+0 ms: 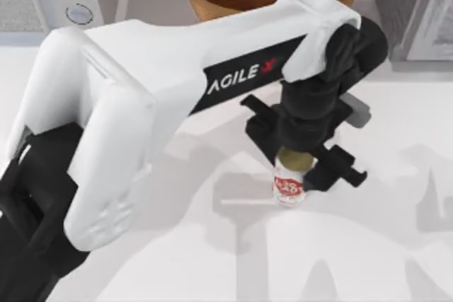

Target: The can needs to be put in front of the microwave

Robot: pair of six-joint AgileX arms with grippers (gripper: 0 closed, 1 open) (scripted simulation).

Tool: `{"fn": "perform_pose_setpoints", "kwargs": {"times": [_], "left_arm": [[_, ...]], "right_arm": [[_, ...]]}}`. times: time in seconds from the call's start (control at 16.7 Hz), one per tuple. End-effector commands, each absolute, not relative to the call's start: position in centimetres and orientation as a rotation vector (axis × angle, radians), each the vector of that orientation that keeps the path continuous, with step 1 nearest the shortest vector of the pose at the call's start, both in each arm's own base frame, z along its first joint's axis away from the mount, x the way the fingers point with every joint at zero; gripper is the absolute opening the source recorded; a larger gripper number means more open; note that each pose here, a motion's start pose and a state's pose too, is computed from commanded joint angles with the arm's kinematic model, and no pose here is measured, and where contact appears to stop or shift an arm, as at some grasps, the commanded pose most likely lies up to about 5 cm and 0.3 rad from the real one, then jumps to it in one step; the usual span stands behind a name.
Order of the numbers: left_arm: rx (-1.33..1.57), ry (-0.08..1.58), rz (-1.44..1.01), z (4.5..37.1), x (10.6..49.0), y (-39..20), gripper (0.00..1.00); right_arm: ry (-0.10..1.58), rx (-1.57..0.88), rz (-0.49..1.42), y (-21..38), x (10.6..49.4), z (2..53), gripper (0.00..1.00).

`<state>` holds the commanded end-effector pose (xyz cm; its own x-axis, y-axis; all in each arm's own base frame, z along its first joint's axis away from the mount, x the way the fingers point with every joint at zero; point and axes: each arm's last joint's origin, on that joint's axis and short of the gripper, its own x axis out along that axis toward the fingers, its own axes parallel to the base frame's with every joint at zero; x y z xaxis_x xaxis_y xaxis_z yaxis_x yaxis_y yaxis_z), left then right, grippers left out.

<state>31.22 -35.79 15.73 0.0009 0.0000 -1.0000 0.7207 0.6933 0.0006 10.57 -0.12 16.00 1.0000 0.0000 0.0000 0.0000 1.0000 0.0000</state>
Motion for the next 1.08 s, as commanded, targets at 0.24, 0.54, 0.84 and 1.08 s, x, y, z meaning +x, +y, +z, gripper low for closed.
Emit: {"fn": "perform_pose_setpoints", "kwargs": {"times": [0.24,0.54,0.84,1.08], "left_arm": [[0.629,1.477,-0.629,15.7,31.2,-35.8,0.00],[0.630,1.477,-0.630,15.8,31.2,-35.8,0.00],[0.628,1.477,-0.628,19.0,31.3,-35.8,0.00],[0.629,1.478,-0.629,19.7,31.3,-35.8,0.00]], "right_arm": [[0.000,0.000,0.000,-0.1,10.6,16.0,1.00],[0.000,0.000,0.000,-0.1,10.6,16.0,1.00],[0.000,0.000,0.000,-0.1,10.6,16.0,1.00],[0.000,0.000,0.000,-0.1,10.6,16.0,1.00]]}}
